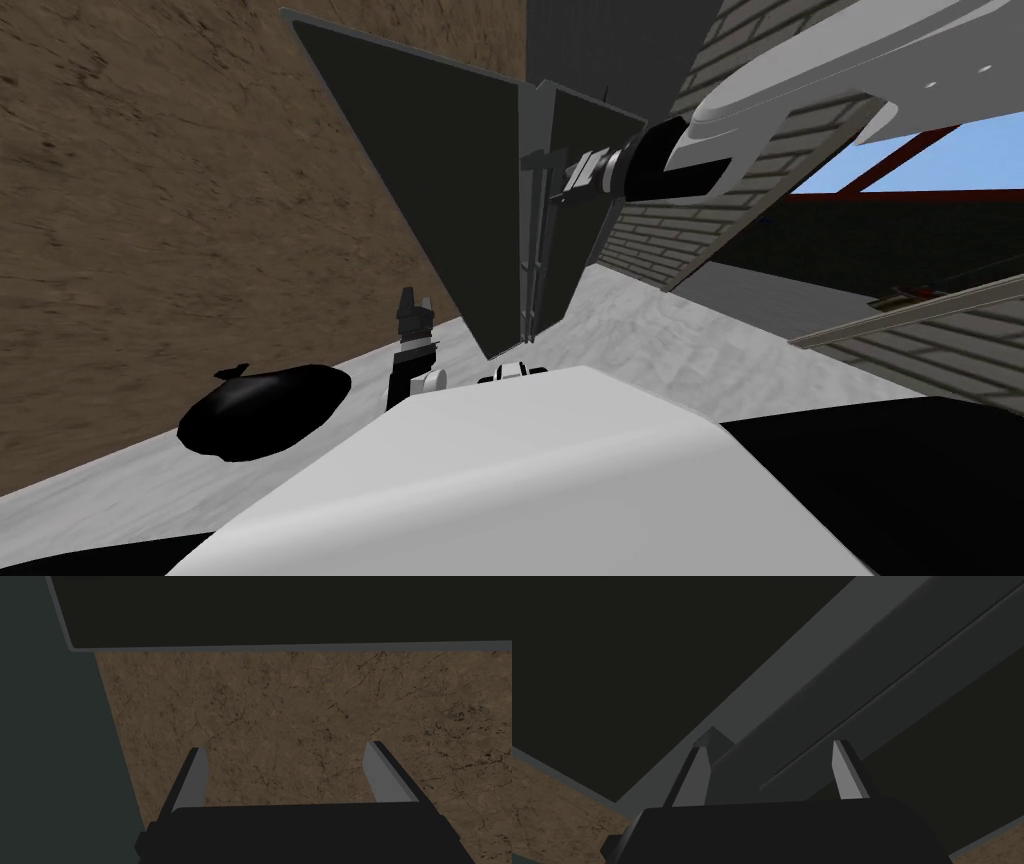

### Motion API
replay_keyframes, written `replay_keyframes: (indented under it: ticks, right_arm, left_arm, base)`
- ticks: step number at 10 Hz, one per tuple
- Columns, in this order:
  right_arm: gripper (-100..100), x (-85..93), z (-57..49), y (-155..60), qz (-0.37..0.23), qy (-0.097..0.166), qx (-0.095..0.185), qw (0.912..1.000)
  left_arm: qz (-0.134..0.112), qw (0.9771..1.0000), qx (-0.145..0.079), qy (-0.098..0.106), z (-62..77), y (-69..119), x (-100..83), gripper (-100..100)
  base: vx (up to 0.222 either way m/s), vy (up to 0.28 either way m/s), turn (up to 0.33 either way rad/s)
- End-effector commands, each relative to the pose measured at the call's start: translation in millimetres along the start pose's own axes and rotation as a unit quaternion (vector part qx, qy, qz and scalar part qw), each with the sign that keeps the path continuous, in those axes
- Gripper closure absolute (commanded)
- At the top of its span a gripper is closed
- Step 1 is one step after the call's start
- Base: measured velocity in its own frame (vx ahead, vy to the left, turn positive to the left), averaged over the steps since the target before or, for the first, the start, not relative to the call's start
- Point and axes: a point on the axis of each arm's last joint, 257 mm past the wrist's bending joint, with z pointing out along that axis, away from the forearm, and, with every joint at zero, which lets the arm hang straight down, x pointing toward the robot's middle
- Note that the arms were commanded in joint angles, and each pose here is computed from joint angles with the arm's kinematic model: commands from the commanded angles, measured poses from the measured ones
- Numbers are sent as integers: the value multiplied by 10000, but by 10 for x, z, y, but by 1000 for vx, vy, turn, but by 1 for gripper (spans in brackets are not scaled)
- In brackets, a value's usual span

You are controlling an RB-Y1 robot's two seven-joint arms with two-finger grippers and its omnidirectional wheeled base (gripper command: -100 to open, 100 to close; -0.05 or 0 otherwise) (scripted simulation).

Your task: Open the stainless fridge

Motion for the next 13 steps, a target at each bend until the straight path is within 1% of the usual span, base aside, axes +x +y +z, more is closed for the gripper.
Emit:
replay_keyframes:
  ticks: [1,6,7,8,10,13]
  right_arm:
    - [100,82,23,-5,-7,142,32,9999]
    - [100,294,34,-192,35,464,313,9984]
    - [100,265,40,-163,28,420,271,9987]
    - [-100,324,47,-264,158,538,362,9978]
    - [-100,357,50,-326,241,606,418,9970]
    - [-100,439,49,-506,467,773,587,9942]
  left_arm:
    - [0,10000,0,0,0,0,0,0]
    - [-1,10000,1,0,0,0,1,0]
    - [-1,10000,1,0,0,0,0,0]
    - [0,10000,0,0,0,0,0,0]
    - [1,10000,-1,0,-1,1,-1,0]
    - [1,10000,-1,0,-1,0,0,0]
  base:
    - [-157,196,-263]
    - [-173,202,-208]
    - [-72,63,-41]
    - [54,91,-89]
    - [117,123,-104]
    - [135,134,-87]
